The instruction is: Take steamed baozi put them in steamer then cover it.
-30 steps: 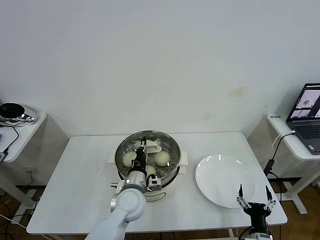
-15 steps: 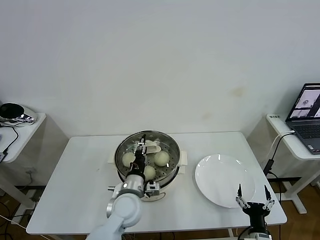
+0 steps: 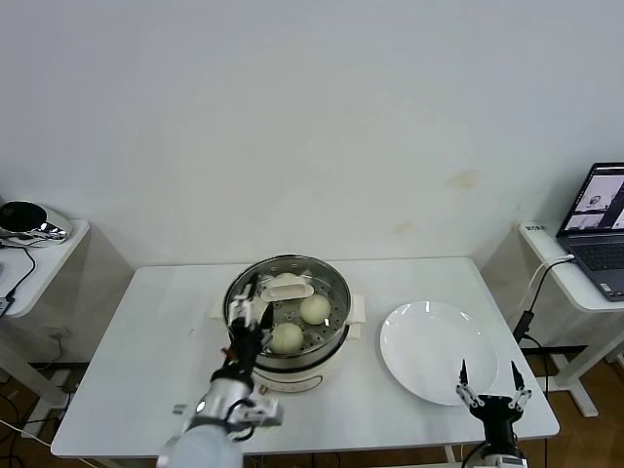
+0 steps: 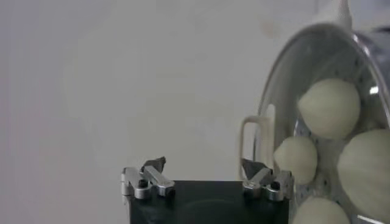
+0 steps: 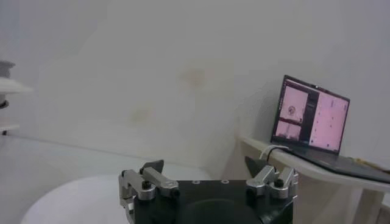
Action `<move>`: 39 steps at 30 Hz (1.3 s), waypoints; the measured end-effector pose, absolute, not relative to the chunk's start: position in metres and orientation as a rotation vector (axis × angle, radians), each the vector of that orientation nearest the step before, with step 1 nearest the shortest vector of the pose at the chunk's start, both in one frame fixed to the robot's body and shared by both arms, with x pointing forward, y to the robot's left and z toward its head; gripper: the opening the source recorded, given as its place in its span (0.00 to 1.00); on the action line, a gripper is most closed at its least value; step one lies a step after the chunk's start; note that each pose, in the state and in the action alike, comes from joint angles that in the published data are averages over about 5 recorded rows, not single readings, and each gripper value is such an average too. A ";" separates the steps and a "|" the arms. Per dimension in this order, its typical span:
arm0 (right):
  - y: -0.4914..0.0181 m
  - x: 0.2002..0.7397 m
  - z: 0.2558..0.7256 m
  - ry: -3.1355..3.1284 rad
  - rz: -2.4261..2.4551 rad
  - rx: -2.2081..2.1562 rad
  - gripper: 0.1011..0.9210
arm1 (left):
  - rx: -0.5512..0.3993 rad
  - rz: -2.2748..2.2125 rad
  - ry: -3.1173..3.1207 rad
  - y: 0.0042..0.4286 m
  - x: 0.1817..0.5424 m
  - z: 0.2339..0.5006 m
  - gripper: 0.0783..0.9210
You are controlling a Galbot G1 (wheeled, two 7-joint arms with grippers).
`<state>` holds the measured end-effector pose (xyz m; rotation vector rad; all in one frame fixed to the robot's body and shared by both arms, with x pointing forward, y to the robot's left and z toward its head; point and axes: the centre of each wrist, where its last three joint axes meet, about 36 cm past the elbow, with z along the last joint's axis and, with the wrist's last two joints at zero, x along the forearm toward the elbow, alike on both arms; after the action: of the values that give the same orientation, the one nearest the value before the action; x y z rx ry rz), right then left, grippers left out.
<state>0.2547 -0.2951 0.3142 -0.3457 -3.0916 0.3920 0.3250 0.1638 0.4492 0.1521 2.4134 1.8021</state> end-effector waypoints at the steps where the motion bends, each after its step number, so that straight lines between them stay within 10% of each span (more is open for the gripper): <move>1: -0.294 0.254 0.314 -3.092 0.389 -0.339 0.88 | 0.166 1.749 2.456 0.171 0.319 0.447 0.88; 20: -0.277 0.235 0.317 -3.071 0.279 0.013 0.88 | 0.013 0.414 3.222 0.267 0.208 0.378 0.88; 39: -0.259 0.215 0.322 -3.006 0.159 0.187 0.88 | -0.119 0.117 3.326 0.304 0.181 0.346 0.88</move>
<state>0.2153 -0.2588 0.3219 0.1868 -3.0062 0.1590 0.1806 0.3039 0.3462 -0.1189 3.3257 0.1171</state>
